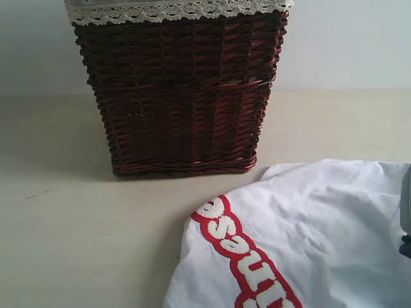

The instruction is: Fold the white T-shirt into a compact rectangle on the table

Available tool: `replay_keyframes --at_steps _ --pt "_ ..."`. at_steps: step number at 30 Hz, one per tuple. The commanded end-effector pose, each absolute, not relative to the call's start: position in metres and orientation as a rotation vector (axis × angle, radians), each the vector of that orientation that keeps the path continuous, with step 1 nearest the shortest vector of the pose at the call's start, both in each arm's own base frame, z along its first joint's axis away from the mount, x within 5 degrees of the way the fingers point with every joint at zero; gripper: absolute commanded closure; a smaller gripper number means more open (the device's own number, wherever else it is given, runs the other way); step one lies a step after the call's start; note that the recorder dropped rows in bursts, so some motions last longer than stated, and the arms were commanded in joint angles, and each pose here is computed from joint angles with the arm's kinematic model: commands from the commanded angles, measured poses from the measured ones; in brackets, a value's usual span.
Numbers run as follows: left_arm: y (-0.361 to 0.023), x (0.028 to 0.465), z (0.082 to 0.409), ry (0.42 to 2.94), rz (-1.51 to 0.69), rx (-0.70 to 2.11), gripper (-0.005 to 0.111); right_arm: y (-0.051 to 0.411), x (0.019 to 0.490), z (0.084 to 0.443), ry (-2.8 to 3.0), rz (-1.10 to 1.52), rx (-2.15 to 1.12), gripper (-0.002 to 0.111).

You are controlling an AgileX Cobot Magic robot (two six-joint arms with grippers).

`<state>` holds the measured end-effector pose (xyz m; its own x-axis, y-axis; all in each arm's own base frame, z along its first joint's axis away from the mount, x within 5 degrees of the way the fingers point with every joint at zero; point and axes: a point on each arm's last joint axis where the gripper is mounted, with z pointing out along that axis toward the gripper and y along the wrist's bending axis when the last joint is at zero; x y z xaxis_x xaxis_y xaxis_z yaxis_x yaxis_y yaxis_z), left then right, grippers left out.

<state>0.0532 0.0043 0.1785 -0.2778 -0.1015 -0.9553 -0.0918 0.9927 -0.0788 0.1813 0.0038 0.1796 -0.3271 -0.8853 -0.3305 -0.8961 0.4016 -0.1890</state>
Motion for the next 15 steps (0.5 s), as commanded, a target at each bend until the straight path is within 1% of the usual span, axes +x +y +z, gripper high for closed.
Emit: replay_keyframes --at_steps 1,3,4,6,7,10,12,15 --pt "0.004 0.053 0.181 1.831 -0.014 -0.138 0.107 0.018 0.165 0.175 2.301 0.184 -1.729 0.108" --pt "0.004 0.053 0.181 1.831 -0.014 -0.138 0.107 0.023 0.159 0.171 2.297 0.256 -1.825 0.104" --pt "0.004 0.053 0.181 1.831 -0.012 -0.136 0.107 0.025 0.156 0.167 2.298 0.279 -1.872 0.1" --pt "0.004 0.053 0.181 1.831 -0.012 -0.136 0.107 0.026 0.15 0.157 2.302 0.302 -1.966 0.09" --pt "0.004 0.053 0.181 1.831 -0.012 -0.136 0.107 0.026 0.147 0.15 2.31 0.32 -2.014 0.082" --pt "0.004 0.053 0.181 1.831 -0.012 -0.136 0.107 0.024 0.147 0.137 2.326 0.296 -2.029 0.065" --pt "0.004 0.053 0.181 1.831 -0.014 -0.138 0.107 0.023 0.152 0.133 2.342 0.203 -1.947 0.062" --pt "0.004 0.053 0.181 1.831 -0.014 -0.138 0.107 0.022 0.161 0.14 2.385 0.065 -1.727 0.062"
